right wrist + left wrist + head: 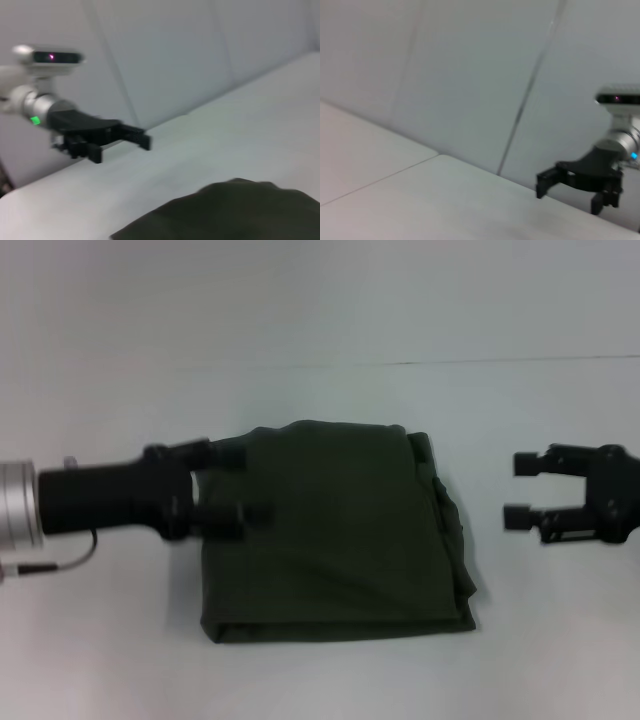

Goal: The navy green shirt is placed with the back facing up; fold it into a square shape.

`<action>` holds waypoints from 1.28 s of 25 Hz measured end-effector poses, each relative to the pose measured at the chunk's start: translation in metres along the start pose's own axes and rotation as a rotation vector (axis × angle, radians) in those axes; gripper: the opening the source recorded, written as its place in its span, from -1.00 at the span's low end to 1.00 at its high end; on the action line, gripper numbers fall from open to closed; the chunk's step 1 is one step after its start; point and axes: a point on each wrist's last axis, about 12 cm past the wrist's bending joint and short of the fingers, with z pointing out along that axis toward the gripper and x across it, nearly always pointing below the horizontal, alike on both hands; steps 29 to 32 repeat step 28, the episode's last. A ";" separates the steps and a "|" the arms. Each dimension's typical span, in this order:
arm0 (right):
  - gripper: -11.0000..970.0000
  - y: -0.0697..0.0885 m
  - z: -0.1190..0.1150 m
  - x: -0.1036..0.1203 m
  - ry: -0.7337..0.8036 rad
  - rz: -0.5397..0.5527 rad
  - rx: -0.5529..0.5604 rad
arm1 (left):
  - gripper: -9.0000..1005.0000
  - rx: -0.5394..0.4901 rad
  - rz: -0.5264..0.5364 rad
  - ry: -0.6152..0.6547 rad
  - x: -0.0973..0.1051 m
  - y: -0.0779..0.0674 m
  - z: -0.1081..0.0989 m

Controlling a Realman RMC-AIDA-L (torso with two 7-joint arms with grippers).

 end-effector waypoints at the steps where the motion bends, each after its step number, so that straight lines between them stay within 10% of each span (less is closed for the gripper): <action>1: 0.89 0.001 0.004 0.000 0.008 -0.033 -0.014 | 0.86 0.014 0.035 -0.003 0.005 -0.003 0.002; 11: 0.89 0.000 0.037 -0.006 0.083 -0.250 -0.070 | 0.93 0.029 0.240 -0.003 0.033 -0.015 0.012; 32: 0.89 -0.001 0.041 -0.008 0.115 -0.270 -0.089 | 0.93 0.022 0.204 -0.003 0.036 -0.016 0.013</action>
